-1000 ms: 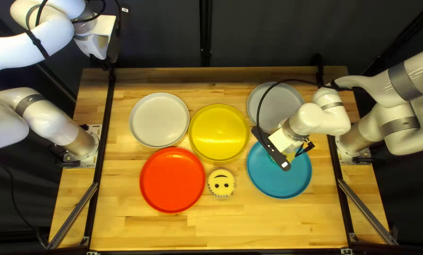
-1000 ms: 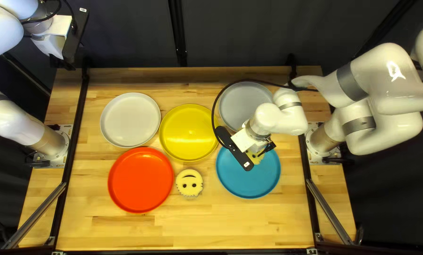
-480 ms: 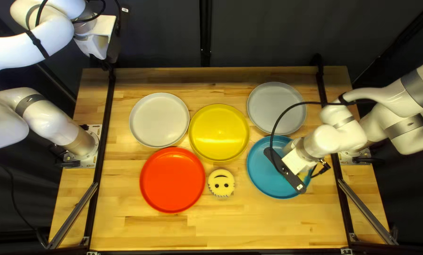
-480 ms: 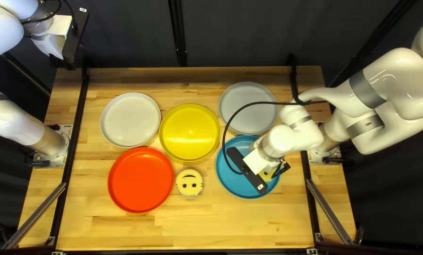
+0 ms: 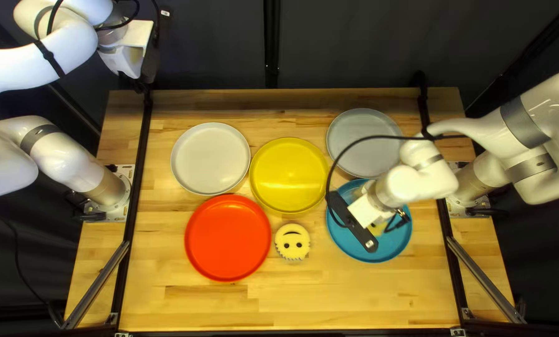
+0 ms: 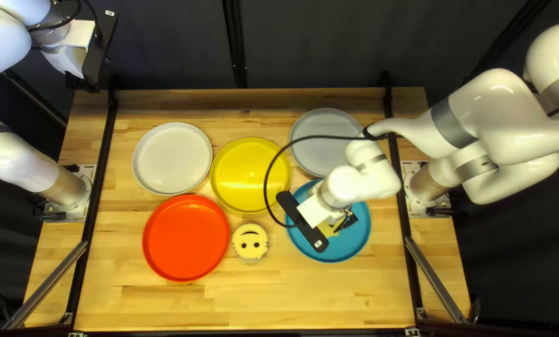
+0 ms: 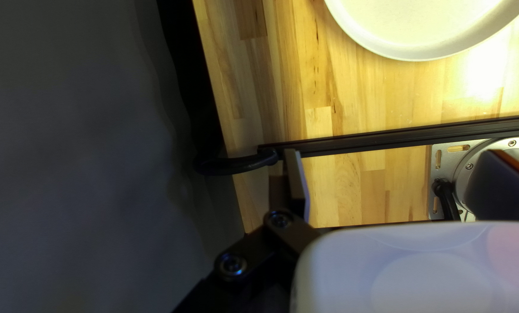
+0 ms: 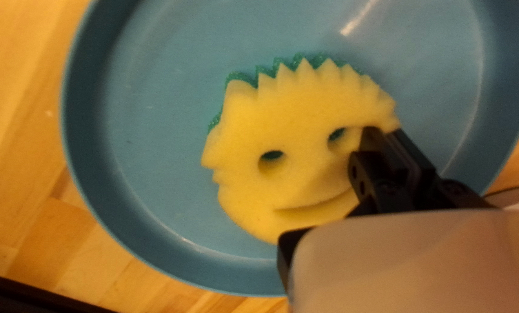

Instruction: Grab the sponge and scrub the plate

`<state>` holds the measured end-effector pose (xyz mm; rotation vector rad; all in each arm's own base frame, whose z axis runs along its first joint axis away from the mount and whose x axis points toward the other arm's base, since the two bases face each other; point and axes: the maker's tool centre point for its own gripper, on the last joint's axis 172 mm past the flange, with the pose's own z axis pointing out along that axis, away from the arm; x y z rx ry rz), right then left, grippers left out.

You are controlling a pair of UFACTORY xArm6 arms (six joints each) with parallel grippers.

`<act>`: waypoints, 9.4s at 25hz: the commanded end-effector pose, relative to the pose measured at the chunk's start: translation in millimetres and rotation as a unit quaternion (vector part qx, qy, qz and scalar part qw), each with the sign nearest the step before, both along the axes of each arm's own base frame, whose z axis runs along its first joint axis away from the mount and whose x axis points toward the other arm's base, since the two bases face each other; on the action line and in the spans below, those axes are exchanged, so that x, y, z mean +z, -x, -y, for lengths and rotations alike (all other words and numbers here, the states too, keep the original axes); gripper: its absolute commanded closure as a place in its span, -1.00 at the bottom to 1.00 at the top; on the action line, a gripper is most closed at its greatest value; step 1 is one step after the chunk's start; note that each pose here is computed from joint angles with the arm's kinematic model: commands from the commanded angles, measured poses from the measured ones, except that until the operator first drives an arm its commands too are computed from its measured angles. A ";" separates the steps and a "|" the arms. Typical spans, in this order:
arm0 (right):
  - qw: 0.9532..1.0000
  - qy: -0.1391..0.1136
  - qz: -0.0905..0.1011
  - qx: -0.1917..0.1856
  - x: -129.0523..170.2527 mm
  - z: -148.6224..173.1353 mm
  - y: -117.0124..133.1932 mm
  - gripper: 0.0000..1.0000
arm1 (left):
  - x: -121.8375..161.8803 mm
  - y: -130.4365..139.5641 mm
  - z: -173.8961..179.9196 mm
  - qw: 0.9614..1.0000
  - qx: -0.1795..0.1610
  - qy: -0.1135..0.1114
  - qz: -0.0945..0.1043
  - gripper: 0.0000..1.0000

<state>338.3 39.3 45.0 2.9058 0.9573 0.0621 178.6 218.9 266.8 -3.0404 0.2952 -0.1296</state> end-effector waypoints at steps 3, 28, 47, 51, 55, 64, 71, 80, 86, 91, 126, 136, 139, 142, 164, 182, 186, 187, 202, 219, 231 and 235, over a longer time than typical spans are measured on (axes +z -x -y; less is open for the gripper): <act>1.000 -0.003 -0.005 -0.008 0.3 3.9 12.9 1.00 | 0.0 0.0 0.0 1.000 0.000 0.000 0.000 -1.00; 0.998 -0.011 -0.007 -0.068 6.0 -24.4 2.0 1.00 | 0.0 0.0 0.0 1.000 0.000 0.000 0.000 -1.00; 0.998 -0.007 0.007 -0.063 8.7 -51.1 36.6 1.00 | 0.0 0.0 0.0 1.000 0.000 0.000 0.000 -1.00; 0.998 0.001 0.007 -0.058 6.7 -68.7 48.8 1.00 | 0.0 0.0 0.0 1.000 0.000 0.000 0.000 -1.00; 0.999 0.008 0.013 -0.047 4.3 -54.8 55.0 1.00 | 0.0 0.0 0.0 1.000 0.000 0.000 0.000 -1.00; 0.999 -0.012 0.046 0.003 5.5 17.9 51.2 1.00 | 0.0 0.0 0.0 1.000 0.000 0.000 0.000 -1.00; 0.999 -0.018 0.035 0.034 5.7 -0.2 58.0 1.00 | 0.0 0.0 0.0 1.000 0.000 0.000 0.000 -1.00; 1.000 -0.018 0.009 0.021 -1.1 -50.5 55.1 1.00 | 0.0 0.0 0.0 1.000 0.000 0.000 0.000 -1.00; 0.999 -0.024 -0.025 -0.040 -4.0 -53.1 12.9 1.00 | 0.0 0.0 0.0 1.000 0.000 0.000 0.000 -1.00; 0.995 -0.028 -0.038 -0.084 -2.8 -31.1 -4.4 1.00 | 0.0 0.0 0.0 1.000 0.000 0.000 0.000 -1.00; 1.000 -0.002 0.021 0.002 4.4 -19.3 40.3 1.00 | 0.0 0.0 0.0 1.000 0.000 0.000 0.000 -1.00; 1.000 -0.012 0.007 0.026 -5.3 -7.0 52.2 1.00 | 0.0 0.0 0.0 1.000 0.000 0.000 0.000 -1.00; 1.000 -0.014 0.000 0.026 -4.7 -15.5 64.9 1.00 | 0.0 0.0 0.0 1.000 0.000 0.000 0.000 -1.00; 1.000 -0.011 -0.004 0.026 0.4 -24.6 67.7 1.00 | 0.0 0.0 0.0 1.000 0.000 0.000 0.000 -1.00; 0.999 -0.015 0.001 0.032 -8.0 1.1 31.3 1.00 | 0.0 0.0 0.0 1.000 0.000 0.000 0.000 -1.00; 0.996 -0.047 -0.024 -0.071 -0.3 -15.4 -10.0 1.00 | 0.0 0.0 0.0 1.000 0.000 0.000 0.000 -1.00; 0.994 -0.054 -0.026 -0.088 -6.5 -3.2 -22.1 1.00 | 0.0 0.0 0.0 1.000 0.000 0.000 0.000 -1.00; 0.994 -0.056 -0.025 -0.090 -7.0 -4.5 -23.5 1.00 | 0.0 0.0 0.0 1.000 0.000 0.000 0.000 -1.00; 0.992 -0.057 -0.025 -0.114 22.8 1.8 -12.6 1.00 | 0.0 0.0 0.0 1.000 0.000 0.000 0.000 -1.00; 0.984 -0.064 -0.031 -0.163 87.3 175.9 -18.3 1.00 | 0.0 0.0 0.0 1.000 0.000 0.000 0.000 -1.00; 0.985 -0.061 -0.031 -0.161 87.9 178.2 -15.2 1.00 | 0.0 0.0 0.0 1.000 0.000 0.000 0.000 -1.00; 0.987 -0.060 -0.027 -0.149 82.8 204.4 -6.8 1.00 | 0.0 0.0 0.0 1.000 0.000 0.000 0.000 -1.00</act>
